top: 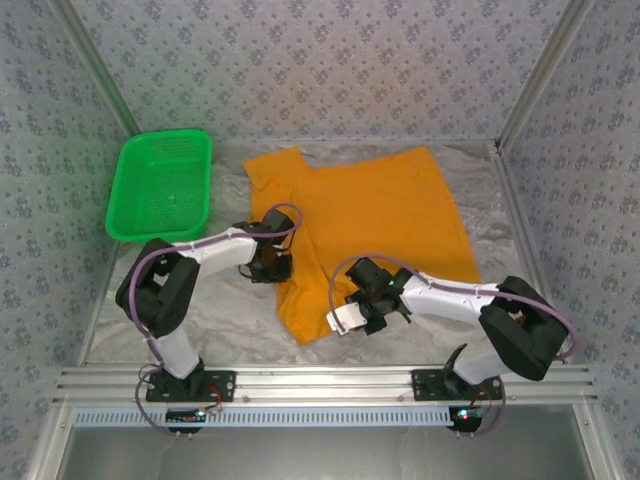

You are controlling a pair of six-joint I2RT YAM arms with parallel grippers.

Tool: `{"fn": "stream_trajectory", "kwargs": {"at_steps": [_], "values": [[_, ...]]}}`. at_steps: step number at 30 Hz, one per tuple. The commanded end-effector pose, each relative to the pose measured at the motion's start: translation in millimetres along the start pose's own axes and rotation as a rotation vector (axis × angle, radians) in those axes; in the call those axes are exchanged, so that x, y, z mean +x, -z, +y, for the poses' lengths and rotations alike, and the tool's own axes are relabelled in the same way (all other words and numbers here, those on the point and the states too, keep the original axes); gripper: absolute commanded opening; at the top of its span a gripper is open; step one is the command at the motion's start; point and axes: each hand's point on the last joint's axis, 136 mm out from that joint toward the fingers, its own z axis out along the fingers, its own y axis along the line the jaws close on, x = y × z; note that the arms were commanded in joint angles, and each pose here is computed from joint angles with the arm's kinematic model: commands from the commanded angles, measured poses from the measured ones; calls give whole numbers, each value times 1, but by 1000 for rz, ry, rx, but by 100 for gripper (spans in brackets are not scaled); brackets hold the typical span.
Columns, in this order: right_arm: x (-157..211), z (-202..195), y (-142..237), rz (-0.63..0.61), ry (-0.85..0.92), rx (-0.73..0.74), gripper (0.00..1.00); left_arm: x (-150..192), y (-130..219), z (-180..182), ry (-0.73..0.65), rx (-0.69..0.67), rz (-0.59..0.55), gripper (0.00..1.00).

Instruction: Fold the inside-out t-shirt

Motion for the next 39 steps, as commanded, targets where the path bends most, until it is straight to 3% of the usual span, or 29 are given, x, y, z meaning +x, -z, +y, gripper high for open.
{"fn": "stream_trajectory", "kwargs": {"at_steps": [1, 2, 4, 5, 7, 10, 12, 13, 19, 26, 32, 39], "values": [[-34, -8, 49, -298, -174, -81, 0, -9, -3, 19, 10, -25, 14, 0], [-45, -21, 69, -436, -280, -111, 0, -12, -1, 23, 25, -12, 22, 0], [-46, -44, 85, -536, -429, -148, 0, -17, 0, 29, 65, 30, 37, 3], [-39, -58, 81, -510, -479, -143, 0, -19, 0, 32, 79, 46, 37, 7], [-17, -83, 61, -370, -544, -81, 18, -23, 1, 37, 76, 42, 27, 22], [28, -137, 42, -179, -678, 212, 29, -28, 3, 39, 54, 28, 8, 32], [55, -172, 52, -122, -794, 460, 36, -29, 11, 37, 48, 42, -17, 35], [59, -178, 59, -118, -806, 505, 36, -29, 16, 34, 41, 51, -33, 36], [57, -154, 89, -8, -564, 638, 38, 9, 55, -2, -97, 95, -65, 40], [-4, -51, 59, -24, 6, 262, 42, 72, 52, -42, -177, 178, -49, 44], [4, -59, 34, 43, 47, 272, 42, 93, 35, -66, -250, 208, -63, 48], [19, -87, 27, 100, -10, 364, 42, 82, 12, -74, -261, 142, -97, 54]]}}
